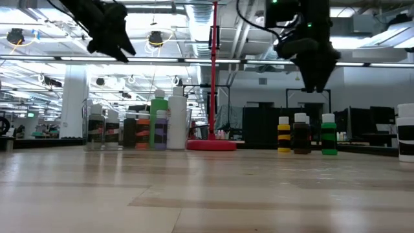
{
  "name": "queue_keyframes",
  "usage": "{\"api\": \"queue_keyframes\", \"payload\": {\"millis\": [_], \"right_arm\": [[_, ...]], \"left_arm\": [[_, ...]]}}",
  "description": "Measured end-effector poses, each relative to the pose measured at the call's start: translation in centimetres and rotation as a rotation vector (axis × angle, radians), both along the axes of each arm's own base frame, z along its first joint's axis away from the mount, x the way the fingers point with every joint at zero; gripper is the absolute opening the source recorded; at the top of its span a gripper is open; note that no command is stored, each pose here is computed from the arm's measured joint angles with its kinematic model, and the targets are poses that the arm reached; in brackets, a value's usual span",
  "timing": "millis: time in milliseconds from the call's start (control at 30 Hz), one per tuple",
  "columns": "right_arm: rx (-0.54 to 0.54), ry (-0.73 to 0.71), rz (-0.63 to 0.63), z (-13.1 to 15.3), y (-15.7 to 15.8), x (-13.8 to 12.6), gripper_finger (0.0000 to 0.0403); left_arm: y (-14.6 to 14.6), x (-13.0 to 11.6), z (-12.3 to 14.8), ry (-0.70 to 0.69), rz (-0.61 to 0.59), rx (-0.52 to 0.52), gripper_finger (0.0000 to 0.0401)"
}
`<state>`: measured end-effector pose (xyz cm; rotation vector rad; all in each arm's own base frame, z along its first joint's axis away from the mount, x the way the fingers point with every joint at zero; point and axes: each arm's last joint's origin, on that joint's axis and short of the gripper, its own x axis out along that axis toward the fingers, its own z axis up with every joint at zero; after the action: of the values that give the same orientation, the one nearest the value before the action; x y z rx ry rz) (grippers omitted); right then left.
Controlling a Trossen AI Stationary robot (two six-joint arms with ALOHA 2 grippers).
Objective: Pick & Place Paint Supplies
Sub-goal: Put the white paint bottle into the transparent bin
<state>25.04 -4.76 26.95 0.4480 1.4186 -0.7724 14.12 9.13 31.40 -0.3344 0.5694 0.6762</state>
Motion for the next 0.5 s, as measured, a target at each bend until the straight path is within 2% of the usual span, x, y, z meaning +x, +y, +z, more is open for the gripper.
{"api": "queue_keyframes", "payload": {"millis": [133, 300, 400, 500], "right_arm": [[-0.018, -0.090, -0.085, -0.1, 0.3, -1.7, 0.0256], [-0.042, -0.286, -0.169, -2.7, 1.0, -1.8, 0.0256], [-0.041, -0.300, -0.179, -4.6, 1.9, -1.8, 0.0256], [-0.083, -0.279, -0.210, -5.8, 2.7, -2.3, 0.0256]], "left_arm": [[-0.5, -0.6, 1.3, -0.115, -0.027, 0.052, 0.0224], [-0.8, -1.0, 3.0, -0.258, -0.045, 0.134, 0.0224], [-0.9, -1.1, 3.6, -0.294, -0.054, 0.179, 0.0224], [-0.9, -1.2, 3.8, -0.307, -0.059, 0.198, 0.0224]]}}
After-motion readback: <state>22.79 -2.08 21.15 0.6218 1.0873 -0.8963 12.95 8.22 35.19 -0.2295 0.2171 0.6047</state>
